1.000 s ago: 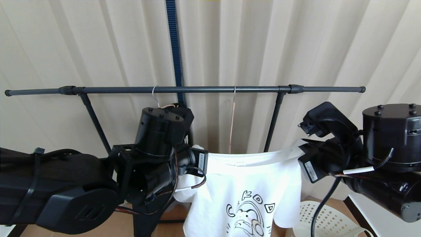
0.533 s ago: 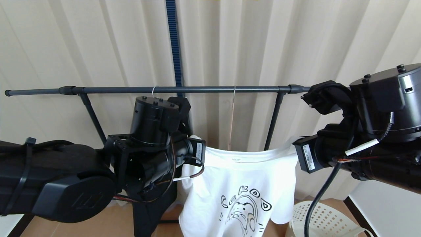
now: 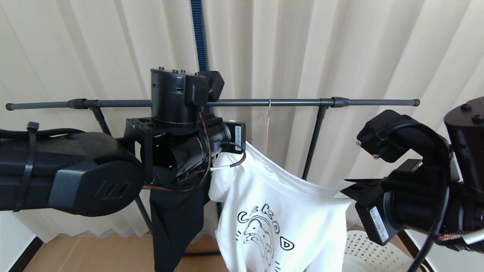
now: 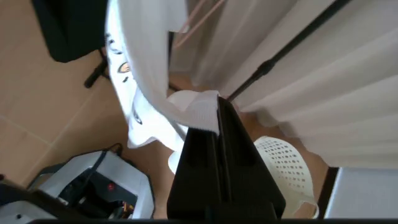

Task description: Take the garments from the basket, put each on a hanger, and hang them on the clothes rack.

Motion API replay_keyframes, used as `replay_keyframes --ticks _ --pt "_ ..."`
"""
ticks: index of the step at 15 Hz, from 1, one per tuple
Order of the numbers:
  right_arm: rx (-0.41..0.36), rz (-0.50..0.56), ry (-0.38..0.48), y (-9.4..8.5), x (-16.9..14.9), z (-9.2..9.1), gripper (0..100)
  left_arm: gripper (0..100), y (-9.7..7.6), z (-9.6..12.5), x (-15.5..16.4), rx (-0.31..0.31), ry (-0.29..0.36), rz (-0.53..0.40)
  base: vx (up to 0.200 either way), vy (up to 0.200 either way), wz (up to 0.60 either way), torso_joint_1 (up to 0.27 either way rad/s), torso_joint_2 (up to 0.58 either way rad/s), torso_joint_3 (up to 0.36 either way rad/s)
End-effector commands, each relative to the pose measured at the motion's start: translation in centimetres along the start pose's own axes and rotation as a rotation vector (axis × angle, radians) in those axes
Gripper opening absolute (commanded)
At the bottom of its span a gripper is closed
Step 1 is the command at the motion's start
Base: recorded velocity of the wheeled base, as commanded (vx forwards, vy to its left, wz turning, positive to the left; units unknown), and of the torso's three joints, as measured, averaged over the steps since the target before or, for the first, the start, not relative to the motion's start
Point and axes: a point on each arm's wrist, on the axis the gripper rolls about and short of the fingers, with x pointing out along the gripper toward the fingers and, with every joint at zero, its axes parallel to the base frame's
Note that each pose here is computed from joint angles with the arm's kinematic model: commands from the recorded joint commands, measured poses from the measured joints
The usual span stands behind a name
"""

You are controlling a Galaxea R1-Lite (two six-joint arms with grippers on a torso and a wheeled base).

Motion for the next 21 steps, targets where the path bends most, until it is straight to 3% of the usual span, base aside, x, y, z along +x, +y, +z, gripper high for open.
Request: replay_keyframes --ticks 1,3,5,6,9,13,14,16,17,19,21 --pt "-0.012 0.082 -0.019 1.6 -1.0 -0.2 0 0 -0.5 0.7 1.3 -0.006 -0.026 -0.008 0.0 0.0 0.0 0.0 0.0 0.0" --pt "0.017 0.158 -0.02 2.8 -1.2 0.0 0 0 -0.9 1.4 1.9 -0.012 -0.048 -0.036 0.0 0.0 0.0 0.0 0.0 0.0" --pt "0.104 0.229 -0.021 4.4 -0.9 0.9 0 0 -1.5 1.5 2.2 -0.013 -0.05 -0.086 0.0 0.0 0.0 0.0 0.0 0.0" --pt "0.205 0.243 -0.043 5.1 -0.3 1.7 0 0 -1.9 1.5 2.3 -0.011 -0.048 -0.112 0.0 0.0 0.0 0.0 0.0 0.0" --pt "0.28 0.276 -0.093 5.5 -0.2 2.7 0 0 -2.2 1.6 2.4 -0.01 -0.047 -0.155 0.0 0.0 0.0 0.0 0.0 0.0" --pt "0.27 0.279 -0.087 5.1 -0.6 2.5 0 0 -1.9 1.7 2.3 -0.012 -0.049 -0.148 0.0 0.0 0.0 0.0 0.0 0.0" --pt "0.21 0.248 -0.066 4.2 -0.9 1.9 0 0 -1.2 1.9 2.0 -0.01 -0.03 -0.127 0.0 0.0 0.0 0.0 0.0 0.0" --pt "0.078 0.156 -0.021 1.5 -0.7 0.5 0 0 0.0 2.5 0.3 -0.002 0.03 -0.097 0.0 0.0 0.0 0.0 0.0 0.0" --pt "0.053 0.116 -0.01 0.6 -0.2 0.2 0 0 0.6 3.0 -0.8 0.001 0.049 -0.09 0.0 0.0 0.0 0.0 0.0 0.0" --pt "0.069 0.033 0.02 -0.9 1.1 0.2 0 0 1.5 2.8 -2.3 0.025 0.109 -0.069 0.0 0.0 0.0 0.0 0.0 0.0" --pt "0.117 -0.035 0.009 -1.6 3.5 0.9 0 0 2.3 1.1 -5.0 0.099 0.244 -0.058 0.0 0.0 0.0 0.0 0.0 0.0"
